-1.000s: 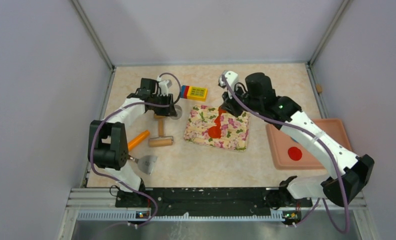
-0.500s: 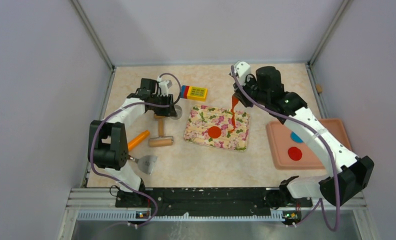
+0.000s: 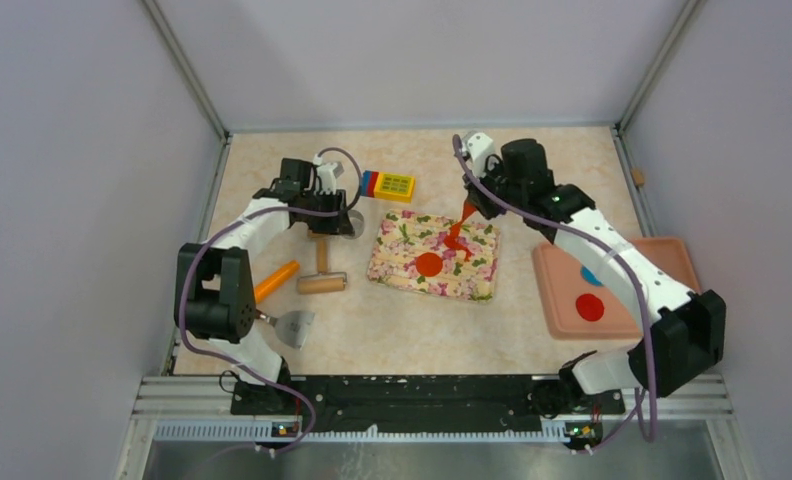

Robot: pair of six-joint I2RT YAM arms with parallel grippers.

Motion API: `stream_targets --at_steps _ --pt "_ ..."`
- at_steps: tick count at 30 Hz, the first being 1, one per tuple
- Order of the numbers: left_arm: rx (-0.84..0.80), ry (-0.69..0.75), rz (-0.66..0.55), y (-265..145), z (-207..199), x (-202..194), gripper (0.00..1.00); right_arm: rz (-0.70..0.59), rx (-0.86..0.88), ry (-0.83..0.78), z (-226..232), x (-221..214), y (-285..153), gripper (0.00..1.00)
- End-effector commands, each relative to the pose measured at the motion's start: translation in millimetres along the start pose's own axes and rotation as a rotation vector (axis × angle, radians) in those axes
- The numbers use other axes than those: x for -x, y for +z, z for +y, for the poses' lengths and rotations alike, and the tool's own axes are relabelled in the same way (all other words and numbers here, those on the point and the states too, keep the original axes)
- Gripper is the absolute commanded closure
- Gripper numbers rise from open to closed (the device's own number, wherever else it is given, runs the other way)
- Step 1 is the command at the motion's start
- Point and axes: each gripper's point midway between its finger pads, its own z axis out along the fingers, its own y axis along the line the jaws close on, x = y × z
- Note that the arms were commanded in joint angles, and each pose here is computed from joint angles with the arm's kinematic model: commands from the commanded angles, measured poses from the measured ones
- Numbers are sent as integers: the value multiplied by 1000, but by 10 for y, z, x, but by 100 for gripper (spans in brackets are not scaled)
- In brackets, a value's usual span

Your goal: Roll out the dumpling wrappers from the dough

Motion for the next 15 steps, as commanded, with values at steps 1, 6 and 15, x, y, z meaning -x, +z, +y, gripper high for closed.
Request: stream_targets --at_steps 1,6,15 --pt "-15 9 -54 -110 -72 101 58 126 101 122 191 -465 342 90" --pt "-19 7 -61 -131 -89 114 57 275 152 230 287 -992 678 90" --pt "-47 -8 -70 -128 -139 64 57 333 252 331 374 -1095 831 56"
